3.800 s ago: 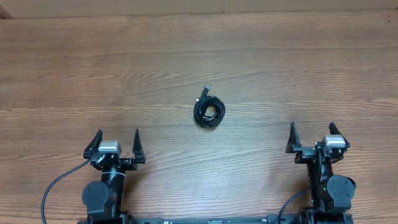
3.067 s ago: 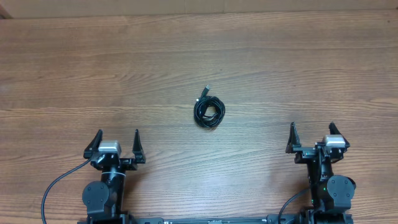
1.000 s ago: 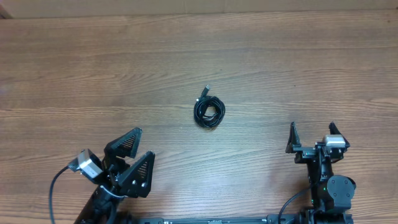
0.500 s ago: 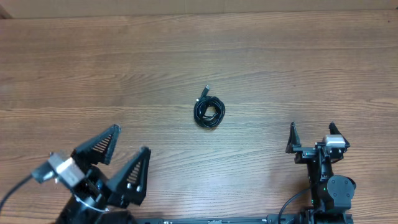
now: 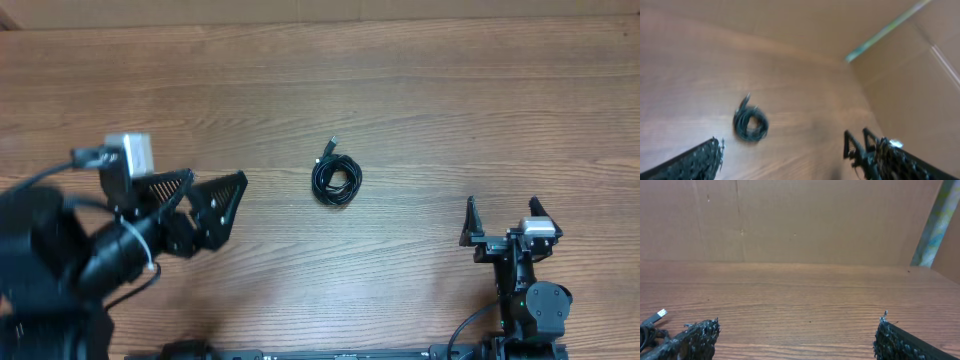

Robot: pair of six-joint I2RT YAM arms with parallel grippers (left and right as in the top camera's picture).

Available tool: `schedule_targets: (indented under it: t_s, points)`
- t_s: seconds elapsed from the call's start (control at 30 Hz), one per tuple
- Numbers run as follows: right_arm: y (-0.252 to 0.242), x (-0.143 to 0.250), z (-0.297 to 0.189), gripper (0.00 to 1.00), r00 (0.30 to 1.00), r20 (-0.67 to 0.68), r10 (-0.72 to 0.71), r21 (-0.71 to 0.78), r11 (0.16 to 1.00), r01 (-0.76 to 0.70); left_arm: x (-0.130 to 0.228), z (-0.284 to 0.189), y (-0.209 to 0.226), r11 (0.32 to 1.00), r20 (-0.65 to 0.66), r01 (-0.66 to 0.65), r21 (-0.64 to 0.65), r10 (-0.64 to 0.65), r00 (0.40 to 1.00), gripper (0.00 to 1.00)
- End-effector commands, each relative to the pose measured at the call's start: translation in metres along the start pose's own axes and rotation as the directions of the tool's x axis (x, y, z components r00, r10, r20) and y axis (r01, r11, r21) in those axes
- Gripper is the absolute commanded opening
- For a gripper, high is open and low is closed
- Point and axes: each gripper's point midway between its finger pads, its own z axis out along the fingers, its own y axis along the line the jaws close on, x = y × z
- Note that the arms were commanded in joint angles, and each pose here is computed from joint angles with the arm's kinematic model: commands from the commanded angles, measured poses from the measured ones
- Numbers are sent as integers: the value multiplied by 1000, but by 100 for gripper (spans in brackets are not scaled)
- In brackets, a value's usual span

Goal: Untangle cables
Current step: 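Raise the left arm and move its gripper over the black cable coil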

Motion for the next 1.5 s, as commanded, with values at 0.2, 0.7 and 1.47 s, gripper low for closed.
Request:
schedule_targets:
  t_s: [0.2,0.7,1.47]
  points:
    - [0,1,0,100,1000,5,-1,3,1000,1,15,31,36,966,-289,-127,-227,57,956,100]
    - [0,1,0,100,1000,5,-1,3,1000,1,68,132,60,945,-572,11,-326,-206,794,99]
    - [0,1,0,100,1000,5,-1,3,1000,1,159,247,111,934,-799,13,-357,-312,515,89]
